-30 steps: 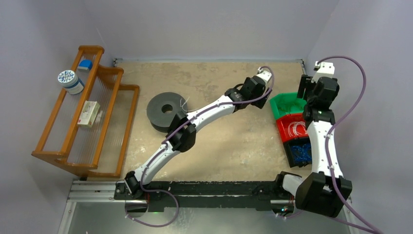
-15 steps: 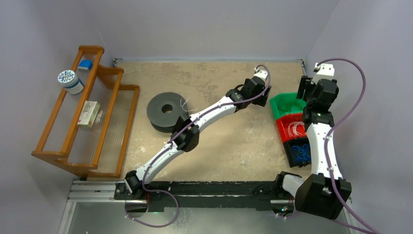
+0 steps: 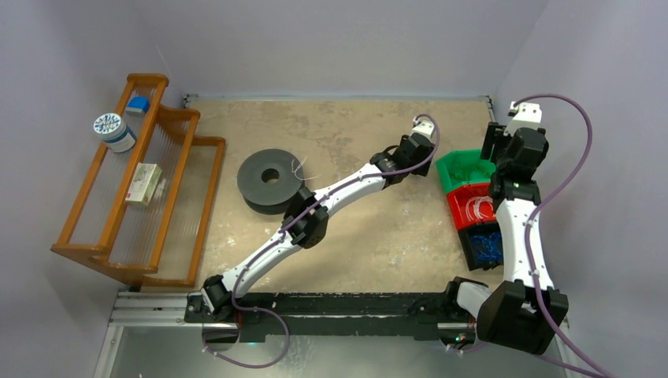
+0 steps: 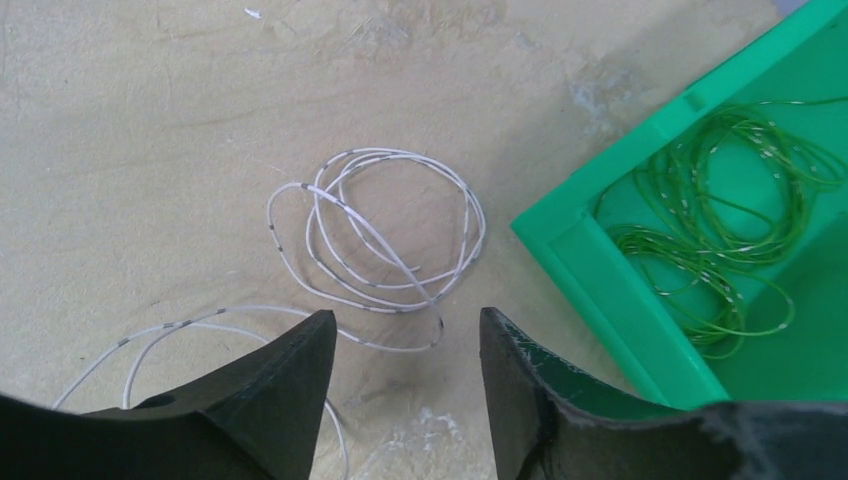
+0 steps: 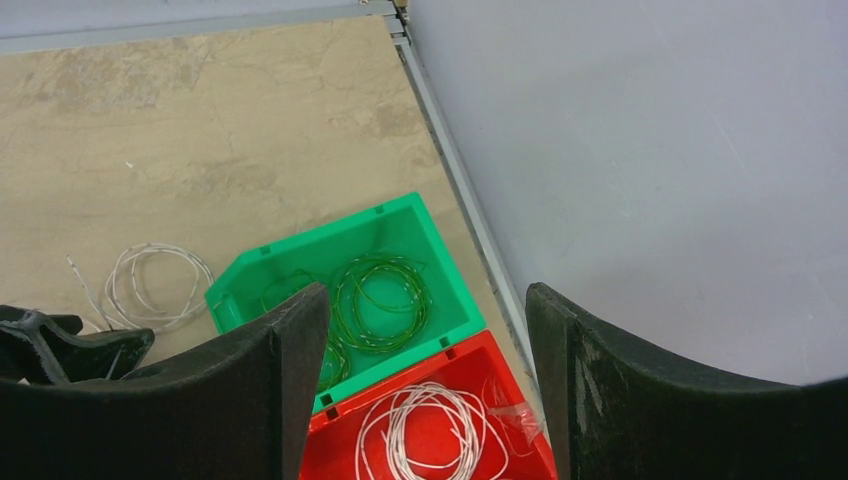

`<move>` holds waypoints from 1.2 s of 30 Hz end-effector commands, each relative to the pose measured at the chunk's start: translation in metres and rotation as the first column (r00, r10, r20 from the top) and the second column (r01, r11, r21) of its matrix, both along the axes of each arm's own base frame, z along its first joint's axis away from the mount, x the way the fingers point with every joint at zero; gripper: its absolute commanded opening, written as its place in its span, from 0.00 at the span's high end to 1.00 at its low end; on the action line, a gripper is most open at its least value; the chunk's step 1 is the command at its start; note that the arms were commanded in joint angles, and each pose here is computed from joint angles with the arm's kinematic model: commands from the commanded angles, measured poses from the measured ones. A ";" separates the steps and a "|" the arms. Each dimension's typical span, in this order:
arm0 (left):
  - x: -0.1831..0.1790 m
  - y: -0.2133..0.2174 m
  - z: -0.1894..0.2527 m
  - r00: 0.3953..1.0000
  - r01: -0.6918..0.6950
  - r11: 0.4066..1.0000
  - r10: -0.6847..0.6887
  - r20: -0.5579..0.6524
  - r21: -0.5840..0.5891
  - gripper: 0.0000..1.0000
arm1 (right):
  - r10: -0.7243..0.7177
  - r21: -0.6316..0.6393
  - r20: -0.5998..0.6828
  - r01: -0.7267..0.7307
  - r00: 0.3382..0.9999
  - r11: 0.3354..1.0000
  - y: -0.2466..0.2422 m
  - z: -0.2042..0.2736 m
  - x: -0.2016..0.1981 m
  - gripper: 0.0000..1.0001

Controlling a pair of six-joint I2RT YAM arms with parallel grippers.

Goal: Wrap the cables
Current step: Adjust the cable at the center of the board.

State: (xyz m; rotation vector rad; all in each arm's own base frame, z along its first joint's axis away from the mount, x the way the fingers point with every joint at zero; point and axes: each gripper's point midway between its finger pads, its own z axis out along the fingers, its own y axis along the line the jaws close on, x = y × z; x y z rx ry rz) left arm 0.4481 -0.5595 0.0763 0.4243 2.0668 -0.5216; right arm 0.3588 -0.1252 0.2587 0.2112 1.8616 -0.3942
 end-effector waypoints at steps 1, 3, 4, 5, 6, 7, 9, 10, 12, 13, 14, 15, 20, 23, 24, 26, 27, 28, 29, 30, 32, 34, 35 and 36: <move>0.014 -0.008 0.044 0.991 -0.031 0.997 0.040 0.126 -0.071 0.49 | 0.009 0.003 0.052 -0.010 0.999 1.000 0.001 0.011 0.002 0.26; 0.016 -0.008 0.046 0.988 -0.040 0.997 0.049 0.145 -0.070 0.57 | 0.016 0.005 0.049 -0.016 0.999 1.000 0.002 0.009 0.003 0.26; 0.017 -0.008 0.047 0.987 -0.042 0.997 0.052 0.153 -0.069 0.61 | 0.021 0.007 0.048 -0.022 0.999 1.000 0.003 0.009 0.004 0.26; 0.018 -0.009 0.047 0.986 -0.042 0.997 0.053 0.160 -0.068 0.64 | 0.023 0.007 0.047 -0.023 0.999 1.000 0.003 0.009 0.004 0.26; 0.019 -0.008 0.046 0.984 -0.047 0.997 0.057 0.166 -0.063 0.68 | 0.027 0.008 0.044 -0.027 0.999 1.000 0.003 0.008 0.004 0.26; 0.019 -0.008 0.046 0.983 -0.049 0.997 0.059 0.174 -0.059 0.71 | 0.030 0.010 0.044 -0.031 0.999 0.999 0.004 0.007 0.004 0.26; 0.019 -0.009 0.045 0.982 -0.051 0.997 0.060 0.181 -0.054 0.78 | 0.039 0.011 0.043 -0.039 0.998 0.999 0.005 0.007 0.005 0.27; 0.020 -0.008 0.046 0.981 -0.052 0.997 0.061 0.185 -0.052 0.81 | 0.042 0.011 0.042 -0.043 0.998 0.999 0.006 0.006 0.005 0.27; 0.021 -0.007 0.048 0.979 -0.057 0.997 0.065 0.193 -0.048 0.89 | 0.049 0.013 0.043 -0.050 0.998 0.999 0.007 0.006 0.005 0.27; 0.021 -0.006 0.051 0.978 -0.061 0.997 0.070 0.199 -0.047 0.93 | 0.057 0.015 0.041 -0.058 0.998 0.998 0.009 0.006 0.006 0.27; 0.022 -0.004 0.054 0.976 -0.070 0.997 0.078 0.205 -0.044 0.97 | 0.067 0.017 0.041 -0.068 0.997 0.998 0.010 0.005 0.006 0.27; 0.023 -0.002 0.059 0.973 -0.078 0.996 0.085 0.215 -0.041 1.00 | 0.083 0.019 0.040 -0.083 0.996 0.996 0.013 0.005 0.007 0.27; 0.031 0.024 0.098 0.955 -0.149 0.989 0.150 0.255 -0.024 1.00 | 0.149 0.007 0.034 -0.149 0.988 0.989 0.022 0.006 0.010 0.28; 0.035 0.046 0.135 0.953 -0.172 0.984 0.179 0.245 -0.050 1.00 | 0.276 0.029 0.042 -0.277 0.960 0.960 0.045 0.009 0.015 0.29; 0.037 0.055 0.151 0.951 -0.178 0.982 0.189 0.244 -0.065 1.00 | 0.311 0.044 0.044 -0.313 0.949 0.949 0.052 0.009 0.016 0.29; 0.039 0.073 0.180 0.948 -0.189 0.978 0.206 0.243 -0.094 1.00 | 0.372 0.073 0.051 -0.375 0.927 0.924 0.063 0.012 0.021 0.28; 0.037 0.083 0.204 0.944 -0.189 0.975 0.214 0.252 -0.121 1.00 | 0.402 0.102 0.038 -0.404 0.915 0.909 0.070 0.009 0.023 0.28; 0.037 0.091 0.218 0.941 -0.192 0.972 0.221 0.257 -0.135 1.00 | 0.430 0.132 0.026 -0.429 0.903 0.894 0.075 0.004 0.026 0.28; 0.036 0.099 0.230 0.938 -0.195 0.970 0.228 0.263 -0.144 1.00 | 0.458 0.160 0.031 -0.456 0.889 0.875 0.081 0.005 0.030 0.28; 0.035 0.108 0.244 0.933 -0.200 0.967 0.237 0.272 -0.157 1.00 | 0.482 0.192 0.031 -0.479 0.875 0.857 0.086 0.003 0.033 0.28; 0.031 0.119 0.264 0.927 -0.199 0.964 0.244 0.285 -0.176 1.00 | 0.527 0.257 0.038 -0.518 0.849 0.815 0.098 -0.002 0.041 0.25; 0.028 0.129 0.283 0.921 -0.199 0.960 0.252 0.298 -0.195 1.00 | 0.571 0.317 0.050 -0.555 0.820 0.769 0.109 -0.007 0.049 0.21; 0.026 0.134 0.292 0.917 -0.200 0.958 0.257 0.304 -0.205 1.00 | 0.594 0.340 0.057 -0.575 0.802 0.744 0.116 -0.010 0.054 0.20; 0.025 0.138 0.300 0.914 -0.201 0.956 0.262 0.309 -0.215 1.00 | 0.626 0.360 0.070 -0.605 0.777 0.710 0.126 -0.011 0.057 0.20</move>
